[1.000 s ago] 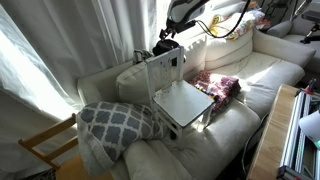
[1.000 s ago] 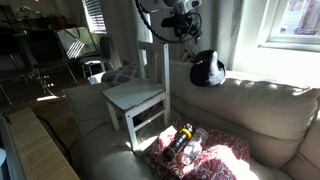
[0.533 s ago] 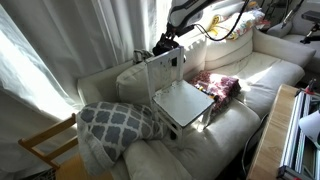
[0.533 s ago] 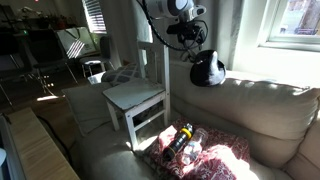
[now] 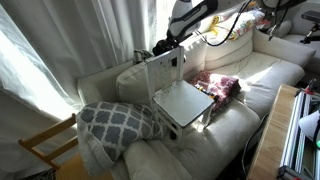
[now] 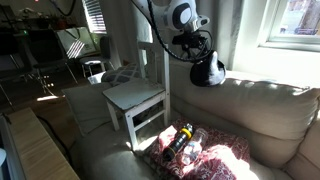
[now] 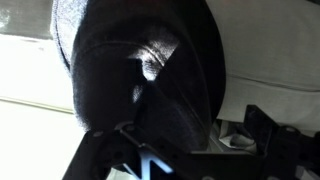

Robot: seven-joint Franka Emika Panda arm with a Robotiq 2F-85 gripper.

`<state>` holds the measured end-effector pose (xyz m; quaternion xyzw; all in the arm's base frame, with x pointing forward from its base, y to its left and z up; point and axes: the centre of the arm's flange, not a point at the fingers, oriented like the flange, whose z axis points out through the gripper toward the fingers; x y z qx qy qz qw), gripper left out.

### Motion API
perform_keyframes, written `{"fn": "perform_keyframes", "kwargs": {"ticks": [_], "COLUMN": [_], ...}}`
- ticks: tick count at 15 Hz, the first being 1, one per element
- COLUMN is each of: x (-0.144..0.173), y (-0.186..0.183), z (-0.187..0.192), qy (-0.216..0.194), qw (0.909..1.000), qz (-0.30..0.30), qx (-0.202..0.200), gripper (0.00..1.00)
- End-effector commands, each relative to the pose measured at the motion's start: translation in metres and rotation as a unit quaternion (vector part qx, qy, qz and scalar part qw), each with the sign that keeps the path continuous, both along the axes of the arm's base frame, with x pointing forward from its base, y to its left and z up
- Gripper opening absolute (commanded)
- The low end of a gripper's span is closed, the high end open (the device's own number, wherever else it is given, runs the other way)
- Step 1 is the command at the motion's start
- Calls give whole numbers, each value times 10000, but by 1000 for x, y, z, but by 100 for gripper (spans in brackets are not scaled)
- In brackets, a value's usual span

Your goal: Hang the black hat on the backrest of the white chair

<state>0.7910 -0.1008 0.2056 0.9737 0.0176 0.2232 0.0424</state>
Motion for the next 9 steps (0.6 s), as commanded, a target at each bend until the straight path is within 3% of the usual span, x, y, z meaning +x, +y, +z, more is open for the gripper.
{"fn": "perform_keyframes", "kwargs": {"ticks": [1,9], "x": [17,21], "y": [-12,-34], "z": [-22,-17], "qy": [-241,-399], "qw": [9997,9991], "qz": [11,-139], "qx": [-40,-69], "gripper": [68,7]}}
